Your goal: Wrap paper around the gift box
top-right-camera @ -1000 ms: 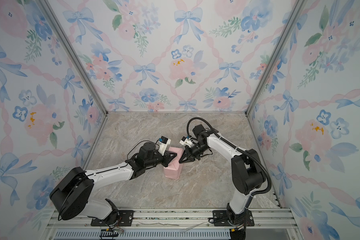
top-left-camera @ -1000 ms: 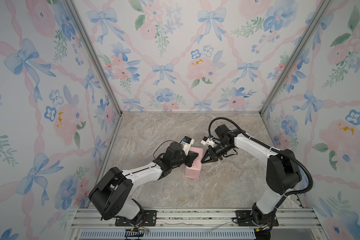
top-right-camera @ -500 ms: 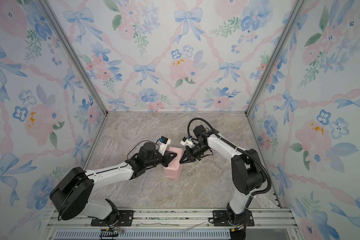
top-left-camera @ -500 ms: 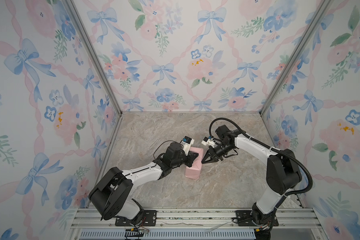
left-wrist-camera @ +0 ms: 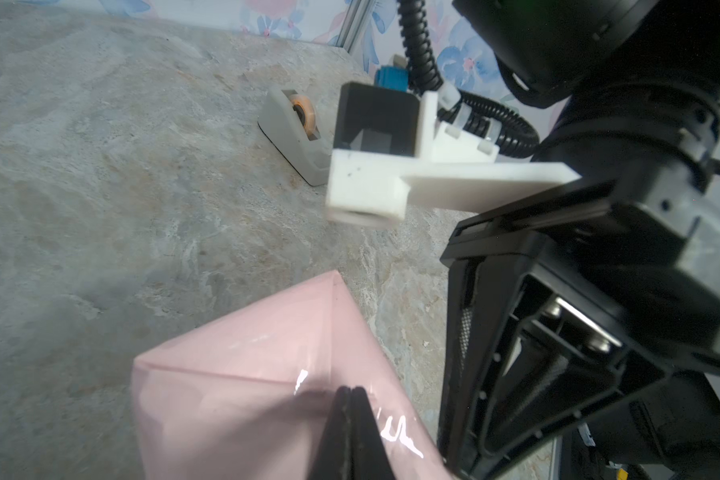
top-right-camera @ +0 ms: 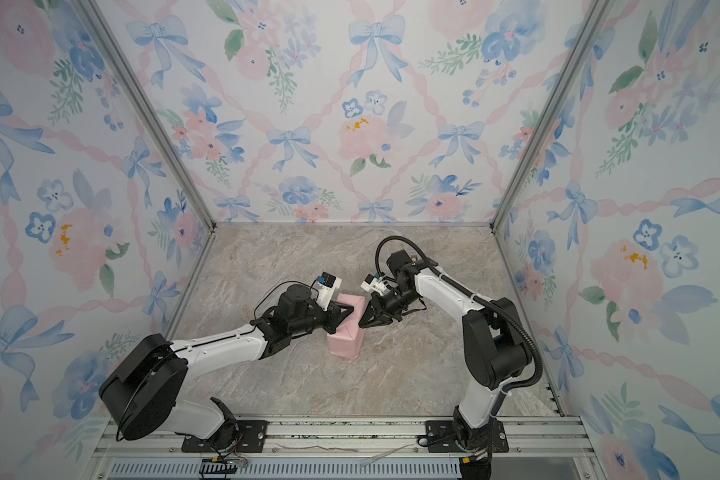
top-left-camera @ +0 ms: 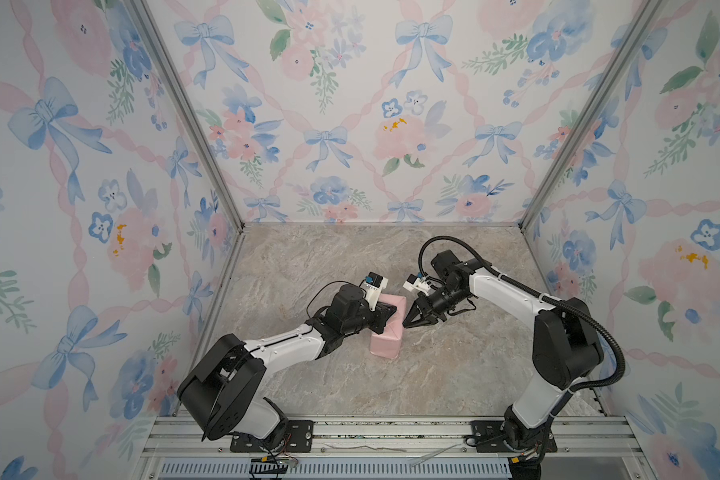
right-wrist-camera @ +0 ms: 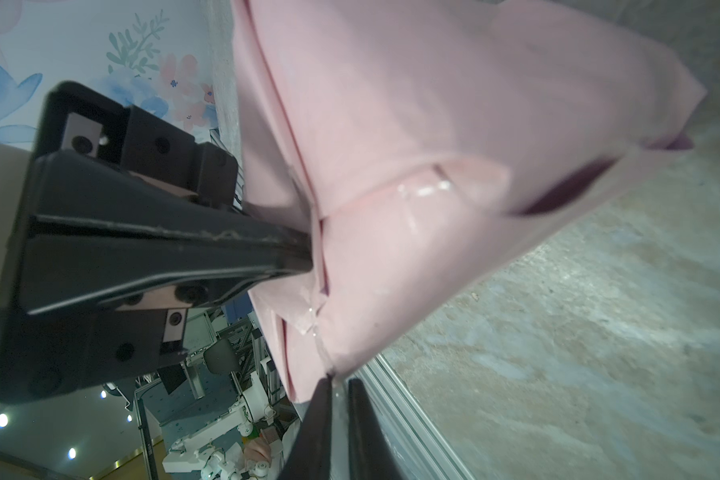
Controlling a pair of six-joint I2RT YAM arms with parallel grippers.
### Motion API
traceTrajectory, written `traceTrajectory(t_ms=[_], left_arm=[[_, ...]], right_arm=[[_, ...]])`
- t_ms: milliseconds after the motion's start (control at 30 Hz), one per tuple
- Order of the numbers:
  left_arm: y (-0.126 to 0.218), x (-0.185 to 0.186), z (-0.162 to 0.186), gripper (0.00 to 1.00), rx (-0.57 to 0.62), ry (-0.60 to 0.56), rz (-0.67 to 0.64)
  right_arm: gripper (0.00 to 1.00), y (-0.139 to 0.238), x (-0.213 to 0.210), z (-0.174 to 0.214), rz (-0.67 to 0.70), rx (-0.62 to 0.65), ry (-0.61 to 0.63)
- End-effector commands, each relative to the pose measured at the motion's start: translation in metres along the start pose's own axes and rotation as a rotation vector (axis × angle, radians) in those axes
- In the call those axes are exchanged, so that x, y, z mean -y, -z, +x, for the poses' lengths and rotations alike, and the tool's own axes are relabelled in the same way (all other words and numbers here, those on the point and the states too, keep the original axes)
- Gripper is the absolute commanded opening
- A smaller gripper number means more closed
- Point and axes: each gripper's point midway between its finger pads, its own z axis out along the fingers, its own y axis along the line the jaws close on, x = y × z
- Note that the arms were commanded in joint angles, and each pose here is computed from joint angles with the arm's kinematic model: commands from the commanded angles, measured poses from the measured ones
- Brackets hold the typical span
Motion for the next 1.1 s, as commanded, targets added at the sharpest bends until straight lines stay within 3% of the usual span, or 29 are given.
traceTrajectory(t_ms=[0, 1067], left_arm=[[-0.003, -0.016, 0.035, 0.02, -0.107, 0.021, -0.050], [-0.002, -0.013, 0.034, 0.02, -0.103, 0.018, -0.043]], right_arm=[[0.11, 0.002, 0.002, 0.006, 0.002, -0.003, -0.021], [0.15, -0.007, 0.018, -0.008, 0.030, 0.013, -0.042]])
